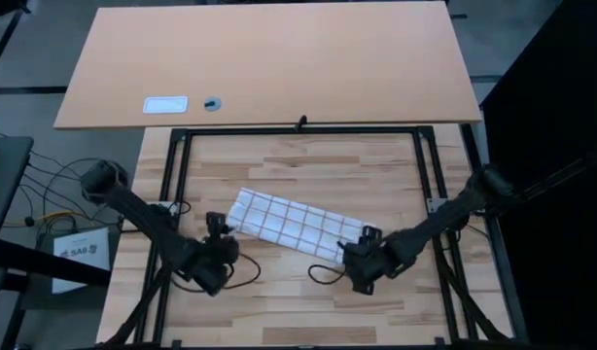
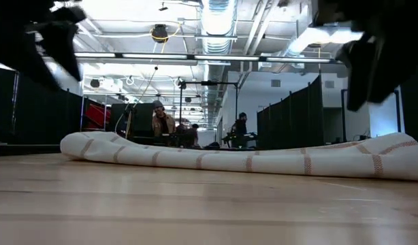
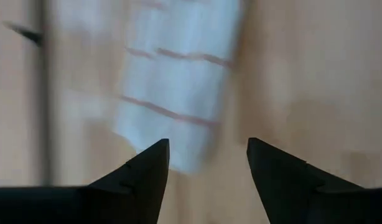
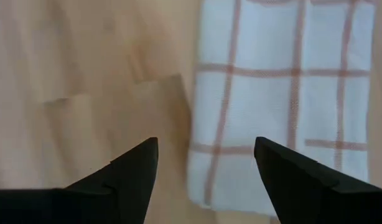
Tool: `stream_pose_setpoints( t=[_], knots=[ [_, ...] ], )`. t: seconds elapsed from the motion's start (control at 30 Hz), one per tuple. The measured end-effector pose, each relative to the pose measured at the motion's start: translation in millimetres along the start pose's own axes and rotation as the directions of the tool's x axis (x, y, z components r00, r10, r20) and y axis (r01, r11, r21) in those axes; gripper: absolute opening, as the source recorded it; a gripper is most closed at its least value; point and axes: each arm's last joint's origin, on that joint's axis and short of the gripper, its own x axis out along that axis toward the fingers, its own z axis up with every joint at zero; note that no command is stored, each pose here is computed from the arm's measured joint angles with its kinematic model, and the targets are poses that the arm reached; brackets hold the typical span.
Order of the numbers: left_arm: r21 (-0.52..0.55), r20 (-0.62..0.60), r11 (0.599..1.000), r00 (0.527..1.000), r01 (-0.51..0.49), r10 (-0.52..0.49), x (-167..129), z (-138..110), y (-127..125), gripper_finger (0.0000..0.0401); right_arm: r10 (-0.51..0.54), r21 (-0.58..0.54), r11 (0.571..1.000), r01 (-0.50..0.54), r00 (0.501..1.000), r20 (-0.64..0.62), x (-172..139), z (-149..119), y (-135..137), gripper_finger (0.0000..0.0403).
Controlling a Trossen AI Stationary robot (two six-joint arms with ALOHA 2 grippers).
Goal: Roll towel
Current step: Roll the white patterned towel
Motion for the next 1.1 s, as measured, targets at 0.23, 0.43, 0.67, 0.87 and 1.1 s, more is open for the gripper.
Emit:
stream_pose_setpoints(
  t=[0.23, 0.43, 0.67, 0.87, 1.1],
  knots=[
    [0.114, -0.023, 0.987, 0.993, -0.115, 0.119, 38.2, -7.7, -22.9, 0.0201, -0.099, 0.029, 0.994, 0.101, 0.992, -0.082, 41.9, -3.2, 7.3, 0.0254],
    [0.126, -0.069, 0.987, 0.992, -0.097, 0.107, 54.7, -28.0, -28.8, 0.0201, -0.096, 0.049, 0.994, 0.100, 0.992, -0.076, 56.5, 0.8, 8.9, 0.0254],
    [0.136, -0.074, 0.987, 0.992, -0.087, 0.098, 81.5, -46.0, -30.0, 0.0201, -0.086, 0.066, 0.994, 0.088, 0.996, -0.039, 54.5, 5.1, 8.5, 0.0254],
    [0.120, -0.104, 0.987, 0.988, -0.103, 0.116, 96.6, -40.6, -16.9, 0.0201, -0.075, 0.086, 0.993, 0.077, 0.997, -0.026, 54.7, 6.3, 9.6, 0.0254],
    [0.117, -0.093, 0.988, 0.989, -0.102, 0.113, 107.5, -31.7, -7.6, 0.0201, -0.067, 0.094, 0.993, 0.068, 0.998, -0.017, 54.3, 8.1, 10.2, 0.0254]
  ],
)
